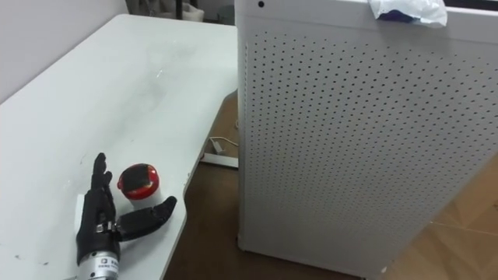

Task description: Pick garbage

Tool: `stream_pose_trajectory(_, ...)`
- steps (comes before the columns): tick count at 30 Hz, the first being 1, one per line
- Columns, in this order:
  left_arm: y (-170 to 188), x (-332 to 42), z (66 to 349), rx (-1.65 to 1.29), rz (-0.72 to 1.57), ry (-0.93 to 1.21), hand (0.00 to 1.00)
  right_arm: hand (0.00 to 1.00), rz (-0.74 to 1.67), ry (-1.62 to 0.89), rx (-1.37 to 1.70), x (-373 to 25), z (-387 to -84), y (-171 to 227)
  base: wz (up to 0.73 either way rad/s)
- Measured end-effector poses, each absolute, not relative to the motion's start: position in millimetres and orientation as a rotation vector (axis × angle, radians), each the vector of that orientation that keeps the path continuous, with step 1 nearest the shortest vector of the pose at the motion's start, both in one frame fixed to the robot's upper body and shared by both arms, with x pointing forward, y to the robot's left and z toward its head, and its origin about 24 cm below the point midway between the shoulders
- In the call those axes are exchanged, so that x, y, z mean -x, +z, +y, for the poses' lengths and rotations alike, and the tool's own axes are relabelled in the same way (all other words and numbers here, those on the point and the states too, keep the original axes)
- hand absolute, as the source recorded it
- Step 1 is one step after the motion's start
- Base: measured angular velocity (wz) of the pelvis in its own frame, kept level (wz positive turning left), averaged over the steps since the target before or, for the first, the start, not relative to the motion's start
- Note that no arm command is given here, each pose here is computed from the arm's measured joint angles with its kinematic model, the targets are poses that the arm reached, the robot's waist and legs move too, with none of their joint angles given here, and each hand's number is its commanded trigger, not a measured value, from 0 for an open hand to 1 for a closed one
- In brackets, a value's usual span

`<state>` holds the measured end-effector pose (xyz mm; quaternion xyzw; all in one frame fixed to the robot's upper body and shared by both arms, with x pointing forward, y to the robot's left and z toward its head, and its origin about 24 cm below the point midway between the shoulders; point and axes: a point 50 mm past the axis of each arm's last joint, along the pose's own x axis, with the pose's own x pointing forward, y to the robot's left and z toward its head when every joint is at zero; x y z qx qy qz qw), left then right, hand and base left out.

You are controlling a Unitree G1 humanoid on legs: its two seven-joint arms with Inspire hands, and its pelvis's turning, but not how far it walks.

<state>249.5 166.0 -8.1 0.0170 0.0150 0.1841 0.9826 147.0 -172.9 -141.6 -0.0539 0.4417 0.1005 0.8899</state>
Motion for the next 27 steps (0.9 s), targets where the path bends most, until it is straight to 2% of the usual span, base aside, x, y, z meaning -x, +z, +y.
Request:
stream_pose_trajectory(15,-5.8,-262.1,164.7,-0.023,0.077,0.384,1.0,1.0,0.938,0.201,0.116,-147.0,-171.6,-142.3,0.01)
stream_pose_trajectory(27,-6.4,-270.5,125.9,0.002,0.083,0.156,1.0,1.0,0.954,0.197,0.135,-146.9,-168.9,-143.3,-0.05)
